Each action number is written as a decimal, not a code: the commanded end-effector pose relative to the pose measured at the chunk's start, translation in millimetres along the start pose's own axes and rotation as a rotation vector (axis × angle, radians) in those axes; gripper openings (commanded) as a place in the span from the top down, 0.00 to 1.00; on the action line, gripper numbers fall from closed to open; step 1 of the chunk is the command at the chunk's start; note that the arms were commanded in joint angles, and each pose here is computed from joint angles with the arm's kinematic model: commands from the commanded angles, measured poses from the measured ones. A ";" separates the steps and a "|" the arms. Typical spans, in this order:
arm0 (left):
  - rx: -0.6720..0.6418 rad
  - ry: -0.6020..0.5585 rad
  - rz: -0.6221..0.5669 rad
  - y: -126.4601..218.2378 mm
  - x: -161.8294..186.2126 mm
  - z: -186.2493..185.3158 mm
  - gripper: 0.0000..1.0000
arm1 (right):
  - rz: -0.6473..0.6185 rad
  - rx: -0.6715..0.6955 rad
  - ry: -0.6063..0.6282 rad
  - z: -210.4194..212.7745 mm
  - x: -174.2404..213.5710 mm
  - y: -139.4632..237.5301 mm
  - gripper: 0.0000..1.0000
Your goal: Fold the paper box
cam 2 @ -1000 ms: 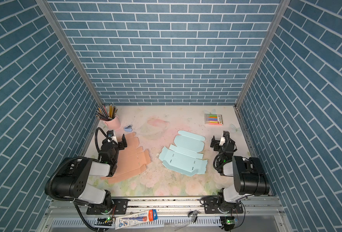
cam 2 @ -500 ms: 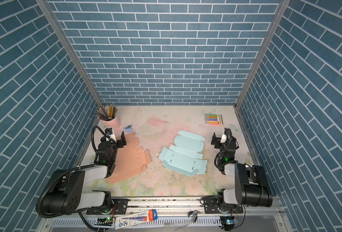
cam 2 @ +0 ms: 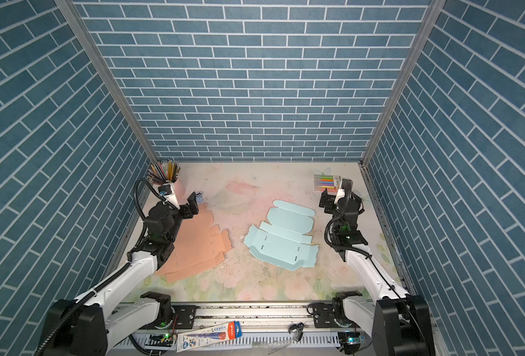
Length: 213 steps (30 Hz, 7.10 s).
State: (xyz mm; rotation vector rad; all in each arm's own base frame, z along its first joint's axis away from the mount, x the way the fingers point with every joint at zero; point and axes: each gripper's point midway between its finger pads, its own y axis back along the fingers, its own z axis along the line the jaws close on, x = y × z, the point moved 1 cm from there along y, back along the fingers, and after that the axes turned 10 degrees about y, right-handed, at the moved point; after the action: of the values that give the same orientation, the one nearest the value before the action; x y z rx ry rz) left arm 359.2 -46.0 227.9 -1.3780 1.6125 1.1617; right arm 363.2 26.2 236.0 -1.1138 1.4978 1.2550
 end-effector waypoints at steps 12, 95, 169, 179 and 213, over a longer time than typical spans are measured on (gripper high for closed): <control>0.330 0.099 0.555 29.5 93.3 -122.7 0.12 | 0.457 -0.450 -0.177 100.3 59.5 36.5 0.06; 0.383 0.431 0.772 34.3 209.6 -160.2 1.00 | 0.497 -0.740 -0.212 152.3 96.5 126.5 0.21; 0.396 0.856 0.734 75.9 242.9 -179.9 0.82 | 0.688 -0.513 -0.941 111.1 211.3 96.2 0.77; 0.389 0.708 0.673 89.4 225.5 -164.8 0.52 | 0.695 -0.494 -0.922 104.8 214.3 88.5 0.83; 0.410 0.209 0.503 115.0 187.8 -150.3 0.49 | 0.864 -0.664 -0.437 119.0 191.6 25.1 1.00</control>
State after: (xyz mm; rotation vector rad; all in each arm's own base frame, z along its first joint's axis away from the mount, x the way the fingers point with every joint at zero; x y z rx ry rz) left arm 218.4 -253.4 137.3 -0.8917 2.2997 0.8632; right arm 309.1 120.5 48.4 -0.3631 1.2028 2.4231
